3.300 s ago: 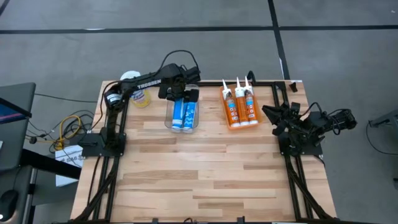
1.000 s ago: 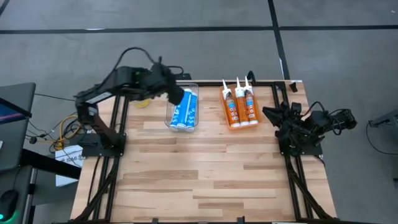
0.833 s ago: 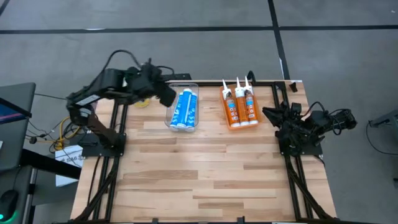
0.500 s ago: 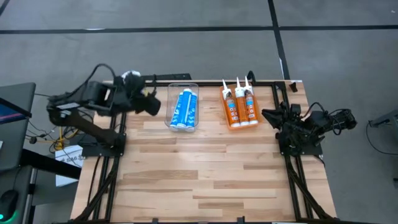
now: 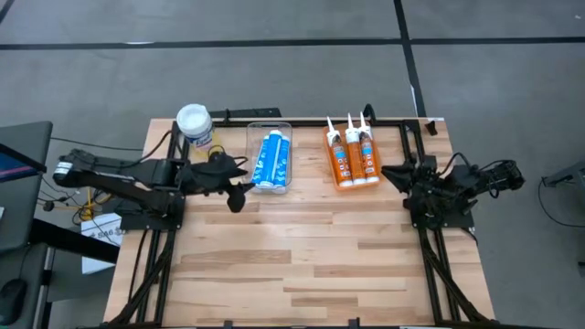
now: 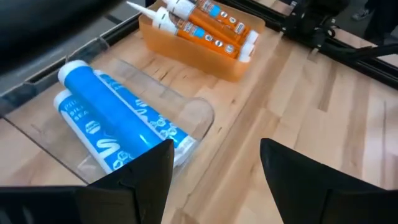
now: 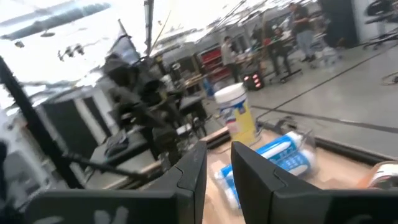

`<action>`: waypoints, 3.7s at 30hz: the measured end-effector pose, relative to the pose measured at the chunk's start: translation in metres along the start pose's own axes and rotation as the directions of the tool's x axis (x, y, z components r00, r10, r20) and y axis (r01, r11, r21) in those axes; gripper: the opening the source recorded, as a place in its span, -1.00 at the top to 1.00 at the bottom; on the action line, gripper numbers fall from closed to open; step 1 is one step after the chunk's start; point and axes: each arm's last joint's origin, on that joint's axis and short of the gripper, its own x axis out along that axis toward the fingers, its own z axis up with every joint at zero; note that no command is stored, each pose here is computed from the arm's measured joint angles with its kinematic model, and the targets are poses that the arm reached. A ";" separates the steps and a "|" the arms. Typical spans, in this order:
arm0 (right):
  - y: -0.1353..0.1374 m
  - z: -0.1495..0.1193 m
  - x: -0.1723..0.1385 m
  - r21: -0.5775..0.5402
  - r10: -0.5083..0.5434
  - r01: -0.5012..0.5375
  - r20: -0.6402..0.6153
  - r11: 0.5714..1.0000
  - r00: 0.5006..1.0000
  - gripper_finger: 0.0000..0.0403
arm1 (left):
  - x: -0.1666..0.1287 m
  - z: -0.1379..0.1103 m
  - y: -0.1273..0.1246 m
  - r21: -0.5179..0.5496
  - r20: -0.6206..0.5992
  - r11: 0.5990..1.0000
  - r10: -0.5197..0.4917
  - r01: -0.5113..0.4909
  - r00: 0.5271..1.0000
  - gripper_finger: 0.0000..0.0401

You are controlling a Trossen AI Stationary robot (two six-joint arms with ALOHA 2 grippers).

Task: Pick & place silicon tubes, Sealant and Lysol wipes
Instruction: Return to Home Position

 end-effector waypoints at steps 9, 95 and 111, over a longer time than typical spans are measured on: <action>0.000 -0.004 -0.001 -0.022 0.058 -0.059 -0.051 0.998 0.997 0.67 | -0.007 -0.030 0.037 -0.010 0.094 0.998 -0.059 0.061 0.994 -0.15; -0.008 -0.057 0.001 -0.112 0.188 -0.215 -0.208 0.970 0.960 0.67 | -0.014 -0.149 0.103 -0.070 0.420 0.989 -0.089 0.130 0.903 -0.15; -0.008 -0.057 0.001 -0.113 0.190 -0.217 -0.209 0.970 0.959 0.67 | -0.013 -0.149 0.103 -0.071 0.419 0.989 -0.089 0.130 0.904 -0.15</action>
